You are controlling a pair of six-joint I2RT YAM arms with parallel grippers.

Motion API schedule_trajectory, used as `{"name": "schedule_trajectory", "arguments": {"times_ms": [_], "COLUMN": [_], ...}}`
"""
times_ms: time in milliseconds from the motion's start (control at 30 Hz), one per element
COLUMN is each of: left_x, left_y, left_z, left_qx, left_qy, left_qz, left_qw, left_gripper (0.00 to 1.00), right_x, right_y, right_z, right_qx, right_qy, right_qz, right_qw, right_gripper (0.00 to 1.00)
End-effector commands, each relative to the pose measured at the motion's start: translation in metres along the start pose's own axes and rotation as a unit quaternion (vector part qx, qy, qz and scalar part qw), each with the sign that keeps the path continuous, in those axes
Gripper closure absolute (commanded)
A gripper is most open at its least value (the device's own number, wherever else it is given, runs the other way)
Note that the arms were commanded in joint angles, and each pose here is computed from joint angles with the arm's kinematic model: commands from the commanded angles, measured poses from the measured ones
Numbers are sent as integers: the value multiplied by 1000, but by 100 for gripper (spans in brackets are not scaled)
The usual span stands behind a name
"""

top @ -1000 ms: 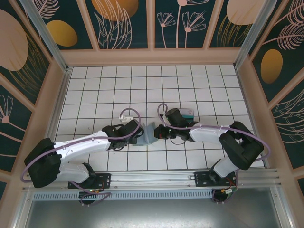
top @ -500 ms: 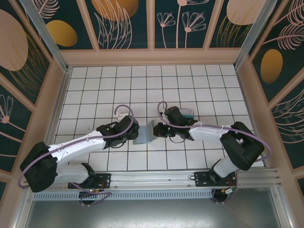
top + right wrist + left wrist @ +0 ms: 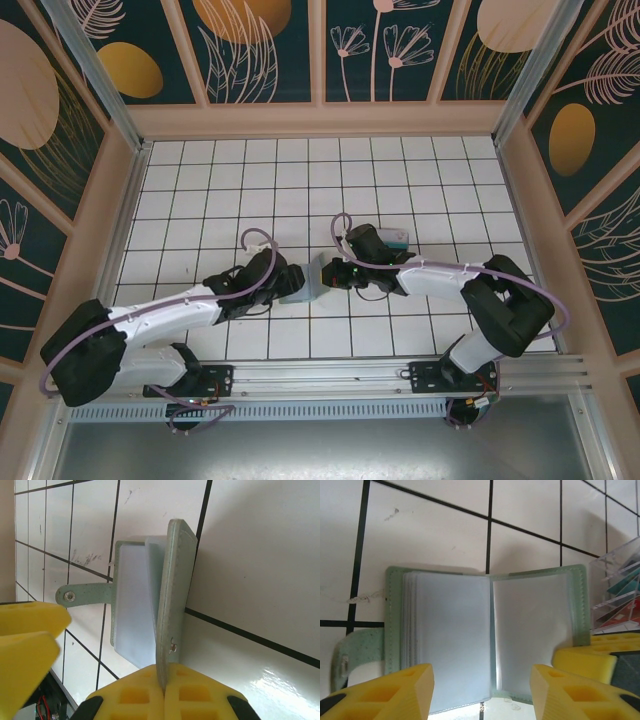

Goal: Take the credit cards out of the card holder

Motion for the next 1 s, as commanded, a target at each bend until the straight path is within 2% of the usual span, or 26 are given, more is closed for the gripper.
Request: {"name": "schedule_trajectory", "arguments": {"times_ms": [0,267,667,833,967], "left_x": [-8,-20,-30,-35,-29], "left_y": [2,17,13,16,12], "left_z": [2,5,11,15,9], "left_qx": [12,8,-1,-3,-5], "left_qy": [4,6,33,45,27], "left_qz": [2,-56,-31,-43,-47], "left_qw": [1000,998,999,998,999], "left_gripper": [47,48,53,52,53], "right_x": [-4,-4,-4,-4,-4], "right_y": [0,1,2,2,2], "right_z": [1,2,3,3,4], "right_qx": [-3,-4,-1,0,0], "right_qy": [-4,-4,-2,-2,-2], "right_qz": [-7,-8,-9,-9,-9], "right_qw": [1000,1000,1000,1000,1000], "right_gripper": [100,100,100,100,100]}}
Point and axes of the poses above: each hand's point on the last joint's axis, 136 mm out from that joint toward the fingers, its own x axis back along the fingers, its own y axis along the line the jaws close on, z = x × y, the point moved 8 cm from there along x, back along the fingers, and after that the axes turned 15 degrees about x, right-handed, at the moved point
